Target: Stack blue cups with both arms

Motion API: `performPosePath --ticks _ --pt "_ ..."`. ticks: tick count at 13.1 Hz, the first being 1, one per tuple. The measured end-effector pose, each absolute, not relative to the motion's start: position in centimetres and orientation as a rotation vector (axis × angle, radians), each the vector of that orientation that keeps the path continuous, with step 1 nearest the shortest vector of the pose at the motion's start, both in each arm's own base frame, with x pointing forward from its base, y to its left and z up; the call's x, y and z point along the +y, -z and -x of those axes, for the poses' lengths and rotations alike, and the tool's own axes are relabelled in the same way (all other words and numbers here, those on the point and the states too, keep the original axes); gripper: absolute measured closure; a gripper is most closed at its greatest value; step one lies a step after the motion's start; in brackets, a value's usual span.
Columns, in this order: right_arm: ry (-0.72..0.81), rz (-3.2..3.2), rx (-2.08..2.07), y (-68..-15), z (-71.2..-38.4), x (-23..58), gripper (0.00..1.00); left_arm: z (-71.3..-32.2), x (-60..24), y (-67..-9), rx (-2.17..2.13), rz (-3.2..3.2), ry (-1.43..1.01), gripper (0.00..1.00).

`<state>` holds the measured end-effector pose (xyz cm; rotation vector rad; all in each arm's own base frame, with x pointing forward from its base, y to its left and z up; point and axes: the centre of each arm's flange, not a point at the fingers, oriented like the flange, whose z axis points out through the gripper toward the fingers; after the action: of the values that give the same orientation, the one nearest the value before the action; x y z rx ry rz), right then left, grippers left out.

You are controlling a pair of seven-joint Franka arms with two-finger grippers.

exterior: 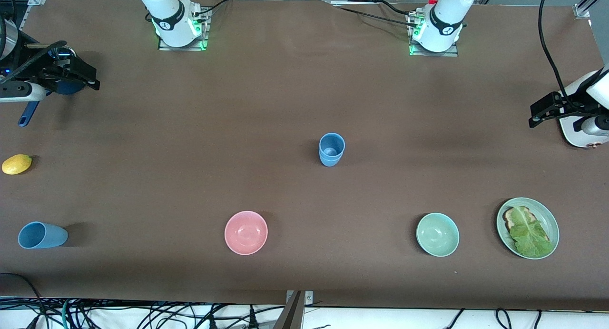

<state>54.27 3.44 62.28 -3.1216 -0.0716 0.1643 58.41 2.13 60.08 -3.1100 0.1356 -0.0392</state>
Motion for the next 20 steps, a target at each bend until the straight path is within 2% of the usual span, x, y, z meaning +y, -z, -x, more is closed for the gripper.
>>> performPosePath --ticks 20 --pt "-0.168 3.121 -0.072 -62.10 -54.38 3.47 0.00 -58.16 2.32 -60.06 0.130 3.112 0.015 0.00"
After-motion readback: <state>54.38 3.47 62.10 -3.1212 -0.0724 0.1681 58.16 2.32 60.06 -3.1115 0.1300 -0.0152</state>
